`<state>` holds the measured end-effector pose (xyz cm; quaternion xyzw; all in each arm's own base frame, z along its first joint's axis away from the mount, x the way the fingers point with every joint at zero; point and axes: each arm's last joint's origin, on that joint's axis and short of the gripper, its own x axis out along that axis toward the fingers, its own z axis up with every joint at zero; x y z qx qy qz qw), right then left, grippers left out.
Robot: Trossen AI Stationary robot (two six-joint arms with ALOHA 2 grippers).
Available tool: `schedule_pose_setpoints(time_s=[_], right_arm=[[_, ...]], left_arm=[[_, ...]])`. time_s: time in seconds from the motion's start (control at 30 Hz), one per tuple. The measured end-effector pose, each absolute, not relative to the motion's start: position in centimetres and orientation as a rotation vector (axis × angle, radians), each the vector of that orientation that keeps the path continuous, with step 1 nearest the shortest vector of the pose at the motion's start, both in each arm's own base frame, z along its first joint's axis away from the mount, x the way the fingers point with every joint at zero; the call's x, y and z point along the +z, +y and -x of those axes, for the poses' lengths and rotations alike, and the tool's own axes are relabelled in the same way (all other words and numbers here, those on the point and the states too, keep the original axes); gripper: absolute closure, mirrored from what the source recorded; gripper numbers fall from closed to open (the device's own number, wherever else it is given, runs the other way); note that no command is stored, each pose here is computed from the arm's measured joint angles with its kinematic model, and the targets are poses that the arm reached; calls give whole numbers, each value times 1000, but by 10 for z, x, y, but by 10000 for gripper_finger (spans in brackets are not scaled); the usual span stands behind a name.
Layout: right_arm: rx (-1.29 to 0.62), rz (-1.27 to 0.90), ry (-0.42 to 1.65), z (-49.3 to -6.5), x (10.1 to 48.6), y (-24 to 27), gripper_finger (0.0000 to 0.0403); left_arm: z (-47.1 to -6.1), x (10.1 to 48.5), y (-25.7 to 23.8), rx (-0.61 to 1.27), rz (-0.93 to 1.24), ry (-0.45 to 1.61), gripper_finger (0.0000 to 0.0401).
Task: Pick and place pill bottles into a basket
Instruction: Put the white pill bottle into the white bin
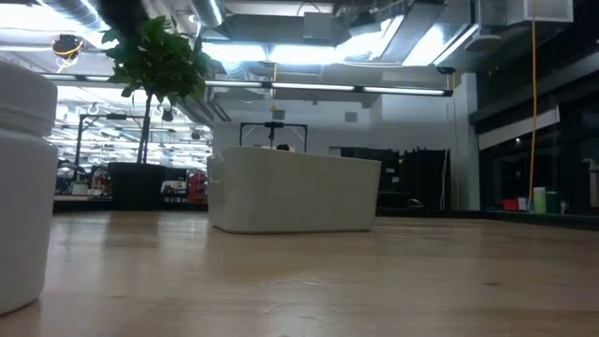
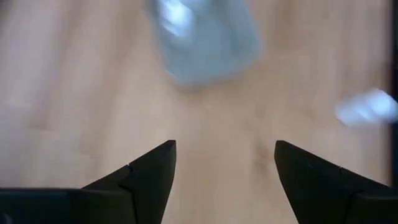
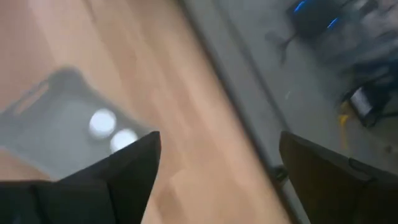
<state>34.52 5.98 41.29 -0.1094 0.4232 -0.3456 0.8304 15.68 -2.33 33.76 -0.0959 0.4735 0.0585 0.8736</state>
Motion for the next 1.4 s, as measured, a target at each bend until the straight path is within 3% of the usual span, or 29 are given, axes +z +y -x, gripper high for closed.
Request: schedule_pose_setpoints(time_s=[0.2,0.33,0.53,0.97,1.13,1.4], right_arm=[[-748,252,795,-314,443,60,76],[-745,288,779,-296,460,48,76],[-730,288,733,-267,482,40,76],[-697,346,712,-241,498,35,76],[-679,338,716,-241,498,35,76],[-661,318,717,-241,497,36,76]], left_arm=[[-143,323,-68,-66,376,1070,137],[-141,328,-107,-195,416,977,137],[-149,315,-156,-193,566,1028,136],[-183,219,-198,390,610,1382,136],[-184,226,-201,374,651,1396,117],[-171,234,-201,472,714,1361,34]])
